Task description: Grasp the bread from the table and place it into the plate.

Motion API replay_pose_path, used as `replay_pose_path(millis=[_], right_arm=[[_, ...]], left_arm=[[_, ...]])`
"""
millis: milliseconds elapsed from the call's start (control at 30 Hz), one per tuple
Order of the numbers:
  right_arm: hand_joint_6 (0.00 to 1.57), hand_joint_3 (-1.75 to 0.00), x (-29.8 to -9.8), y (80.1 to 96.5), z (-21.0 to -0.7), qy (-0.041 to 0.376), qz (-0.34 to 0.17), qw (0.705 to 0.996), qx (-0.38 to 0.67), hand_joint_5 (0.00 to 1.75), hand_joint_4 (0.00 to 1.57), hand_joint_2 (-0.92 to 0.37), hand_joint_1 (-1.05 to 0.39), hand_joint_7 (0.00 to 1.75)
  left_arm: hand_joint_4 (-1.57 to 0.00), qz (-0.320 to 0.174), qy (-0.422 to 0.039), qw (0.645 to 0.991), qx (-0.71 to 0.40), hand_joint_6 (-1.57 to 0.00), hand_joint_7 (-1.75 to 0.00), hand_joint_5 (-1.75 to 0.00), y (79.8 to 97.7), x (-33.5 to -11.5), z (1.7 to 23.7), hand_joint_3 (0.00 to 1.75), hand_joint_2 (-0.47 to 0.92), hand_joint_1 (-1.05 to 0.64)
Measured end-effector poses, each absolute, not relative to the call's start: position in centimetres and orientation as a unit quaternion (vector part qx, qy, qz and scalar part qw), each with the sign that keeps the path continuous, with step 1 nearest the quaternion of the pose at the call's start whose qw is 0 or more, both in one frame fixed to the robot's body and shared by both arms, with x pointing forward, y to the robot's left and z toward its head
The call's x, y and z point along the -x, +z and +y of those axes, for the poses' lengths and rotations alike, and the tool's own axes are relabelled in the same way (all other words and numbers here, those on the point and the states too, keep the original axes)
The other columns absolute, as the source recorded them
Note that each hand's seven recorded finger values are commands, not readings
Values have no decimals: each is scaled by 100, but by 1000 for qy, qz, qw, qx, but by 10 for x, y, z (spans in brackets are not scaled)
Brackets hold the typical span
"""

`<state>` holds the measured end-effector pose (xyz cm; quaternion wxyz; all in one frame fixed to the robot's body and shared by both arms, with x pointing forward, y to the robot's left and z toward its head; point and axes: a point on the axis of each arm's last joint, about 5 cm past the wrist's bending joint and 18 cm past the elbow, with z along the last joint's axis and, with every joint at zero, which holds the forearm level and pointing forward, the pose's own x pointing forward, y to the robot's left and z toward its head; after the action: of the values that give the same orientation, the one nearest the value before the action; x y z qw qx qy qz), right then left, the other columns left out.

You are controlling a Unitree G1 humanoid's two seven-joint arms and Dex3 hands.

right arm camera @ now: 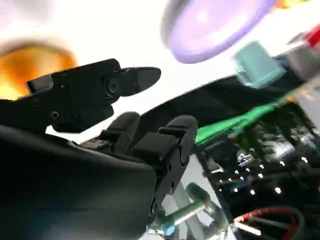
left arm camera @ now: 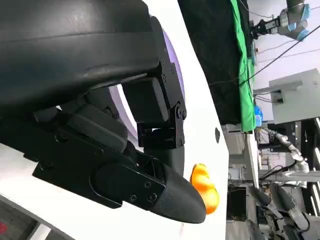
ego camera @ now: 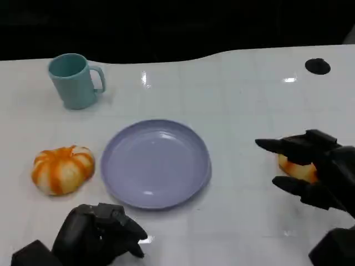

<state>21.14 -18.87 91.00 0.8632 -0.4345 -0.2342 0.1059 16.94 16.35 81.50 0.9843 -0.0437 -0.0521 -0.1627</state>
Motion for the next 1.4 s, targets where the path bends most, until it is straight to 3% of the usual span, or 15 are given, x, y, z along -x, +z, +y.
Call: replay_pose_path(millis=[233,667,933,1400], right_arm=[[37,0,-214,927,-191,75,-185,790,579,57,0,-84,-50,0],[38,0,-216,925,-181,82,-108,723,677,52,5,-78,-51,1],[40,0,-232,915,-177,101,-71,704,700,21,25,-77,-47,0],[43,-1,-264,889,-177,94,-20,679,728,13,35,-82,-47,1]], left_arm=[[-123,-53,-163,984,44,-133,-59,-93,815,-169,163,0,90,-105],[-125,-53,-163,984,45,-134,-59,-94,815,-169,163,0,90,-105],[-125,-53,-162,984,45,-133,-59,-94,815,-169,163,0,90,-105],[-125,-49,-160,985,45,-133,-59,-94,814,-166,164,0,90,-105]])
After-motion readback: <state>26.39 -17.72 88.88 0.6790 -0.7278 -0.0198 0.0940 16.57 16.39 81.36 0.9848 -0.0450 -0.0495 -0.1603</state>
